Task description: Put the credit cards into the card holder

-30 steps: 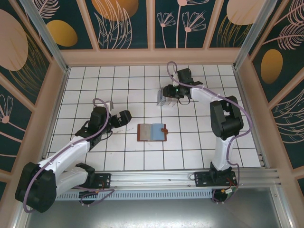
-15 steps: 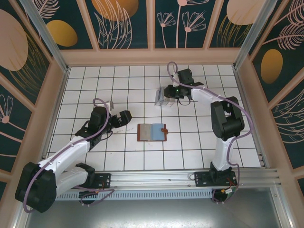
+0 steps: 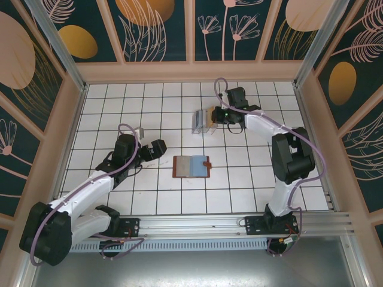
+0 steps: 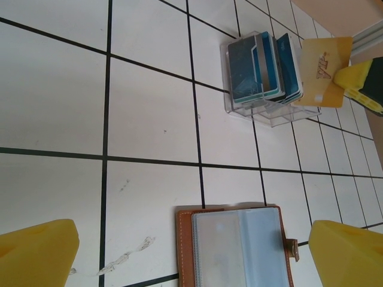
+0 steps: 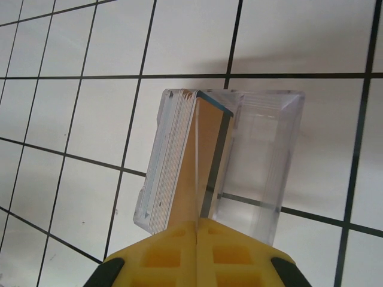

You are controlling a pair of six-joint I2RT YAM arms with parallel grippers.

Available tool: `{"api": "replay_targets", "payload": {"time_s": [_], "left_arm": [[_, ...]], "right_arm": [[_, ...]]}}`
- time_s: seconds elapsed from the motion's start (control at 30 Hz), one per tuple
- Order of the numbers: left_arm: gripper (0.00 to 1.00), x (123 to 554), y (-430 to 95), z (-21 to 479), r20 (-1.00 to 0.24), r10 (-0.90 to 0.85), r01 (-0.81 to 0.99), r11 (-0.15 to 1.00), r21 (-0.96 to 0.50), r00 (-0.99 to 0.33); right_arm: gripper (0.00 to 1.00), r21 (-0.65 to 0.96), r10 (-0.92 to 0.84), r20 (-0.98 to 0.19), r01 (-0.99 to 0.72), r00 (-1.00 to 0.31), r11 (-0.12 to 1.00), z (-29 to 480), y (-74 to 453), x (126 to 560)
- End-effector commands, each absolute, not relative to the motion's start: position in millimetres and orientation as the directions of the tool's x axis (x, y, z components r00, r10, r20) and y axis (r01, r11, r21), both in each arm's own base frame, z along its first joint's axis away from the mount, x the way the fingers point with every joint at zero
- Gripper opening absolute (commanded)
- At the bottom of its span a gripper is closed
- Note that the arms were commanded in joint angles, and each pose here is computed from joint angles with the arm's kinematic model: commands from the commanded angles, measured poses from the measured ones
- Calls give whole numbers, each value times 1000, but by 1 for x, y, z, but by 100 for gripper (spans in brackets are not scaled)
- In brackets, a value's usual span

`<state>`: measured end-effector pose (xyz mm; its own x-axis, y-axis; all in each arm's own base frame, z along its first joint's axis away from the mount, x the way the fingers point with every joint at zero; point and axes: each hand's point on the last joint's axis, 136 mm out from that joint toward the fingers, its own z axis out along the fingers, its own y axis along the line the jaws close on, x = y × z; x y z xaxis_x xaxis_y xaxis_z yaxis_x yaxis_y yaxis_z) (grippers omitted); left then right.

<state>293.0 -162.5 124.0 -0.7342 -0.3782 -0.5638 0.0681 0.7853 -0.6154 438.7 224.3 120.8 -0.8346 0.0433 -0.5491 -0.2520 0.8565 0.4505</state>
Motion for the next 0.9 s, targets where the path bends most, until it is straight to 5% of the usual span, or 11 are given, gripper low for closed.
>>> {"api": "replay_targets", "payload": {"time_s": [0.0,0.27,0.57,0.87], "left_arm": [[99,292,-165,118,-548,-383,69,772,-632,-743],[90,256,-179,80,-383,-292,42,746,-664,-876],[89,257,-187,68,-348,-230,57,758,-650,-909],[82,256,-202,47,-303,-187,55,766,-641,-934]], "right_arm": [[0,423,67,-577,-228,-814,877,138,211,433],[0,512,78,-520,-237,-851,825,148,206,365],[0,892,-2,-96,-87,-995,444,133,273,240],[0,870,-42,-69,-80,-997,486,93,281,207]]}}
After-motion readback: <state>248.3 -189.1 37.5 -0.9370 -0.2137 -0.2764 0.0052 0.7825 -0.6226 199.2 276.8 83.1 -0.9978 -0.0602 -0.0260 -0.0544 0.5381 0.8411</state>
